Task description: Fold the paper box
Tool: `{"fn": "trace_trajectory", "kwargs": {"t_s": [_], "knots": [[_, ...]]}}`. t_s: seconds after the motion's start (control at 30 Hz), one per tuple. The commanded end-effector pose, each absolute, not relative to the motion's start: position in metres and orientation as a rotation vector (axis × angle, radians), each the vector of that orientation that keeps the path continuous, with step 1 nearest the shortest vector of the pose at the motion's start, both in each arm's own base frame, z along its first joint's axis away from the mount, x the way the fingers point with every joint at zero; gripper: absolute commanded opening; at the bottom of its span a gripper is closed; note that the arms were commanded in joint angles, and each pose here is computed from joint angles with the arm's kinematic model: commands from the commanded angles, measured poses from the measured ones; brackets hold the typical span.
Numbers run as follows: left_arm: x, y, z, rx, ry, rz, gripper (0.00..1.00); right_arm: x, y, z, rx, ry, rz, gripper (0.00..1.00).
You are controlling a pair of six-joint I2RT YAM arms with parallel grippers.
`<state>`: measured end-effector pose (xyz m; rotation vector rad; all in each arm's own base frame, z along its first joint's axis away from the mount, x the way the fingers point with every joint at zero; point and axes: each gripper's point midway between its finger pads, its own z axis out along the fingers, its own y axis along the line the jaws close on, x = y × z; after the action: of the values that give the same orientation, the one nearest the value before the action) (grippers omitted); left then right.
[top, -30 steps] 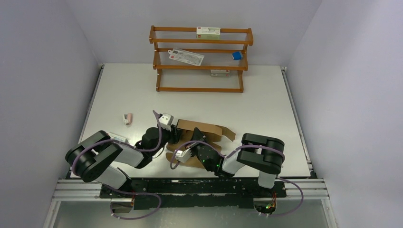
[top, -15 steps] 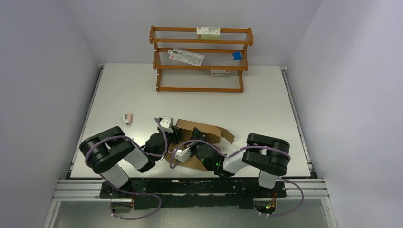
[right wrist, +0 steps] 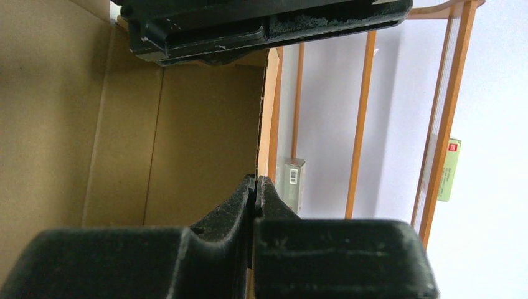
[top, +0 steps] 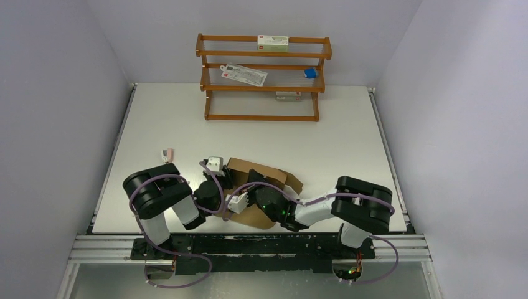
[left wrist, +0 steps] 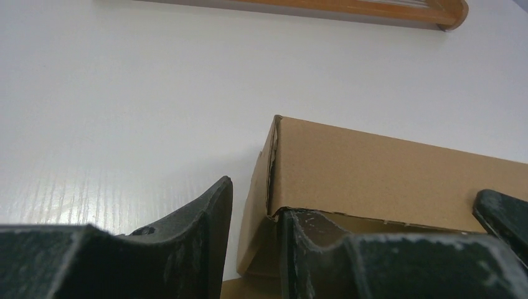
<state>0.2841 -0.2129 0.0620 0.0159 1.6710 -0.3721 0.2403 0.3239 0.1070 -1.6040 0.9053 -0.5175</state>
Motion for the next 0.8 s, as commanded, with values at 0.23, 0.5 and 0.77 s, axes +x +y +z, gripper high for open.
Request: {"fn": "trace_trajectory", "kwargs": {"t_s": [0.23,0.5,0.77], "knots": [[0.292,-0.196,0.087,-0.252,1.556,-0.312,0.30,0.230,0.333,0.100,-1.639,0.942,-0.407,0.00],[0.288,-0.178,0.086,-0.356,1.524,-0.216,0.29,0.228,0.335,0.098,-1.648,0.951,-0.381,0.00],[0.285,-0.178,0.065,-0.370,1.551,-0.243,0.29,0.227,0.338,0.092,-1.665,0.932,-0.388,0.00]]}}
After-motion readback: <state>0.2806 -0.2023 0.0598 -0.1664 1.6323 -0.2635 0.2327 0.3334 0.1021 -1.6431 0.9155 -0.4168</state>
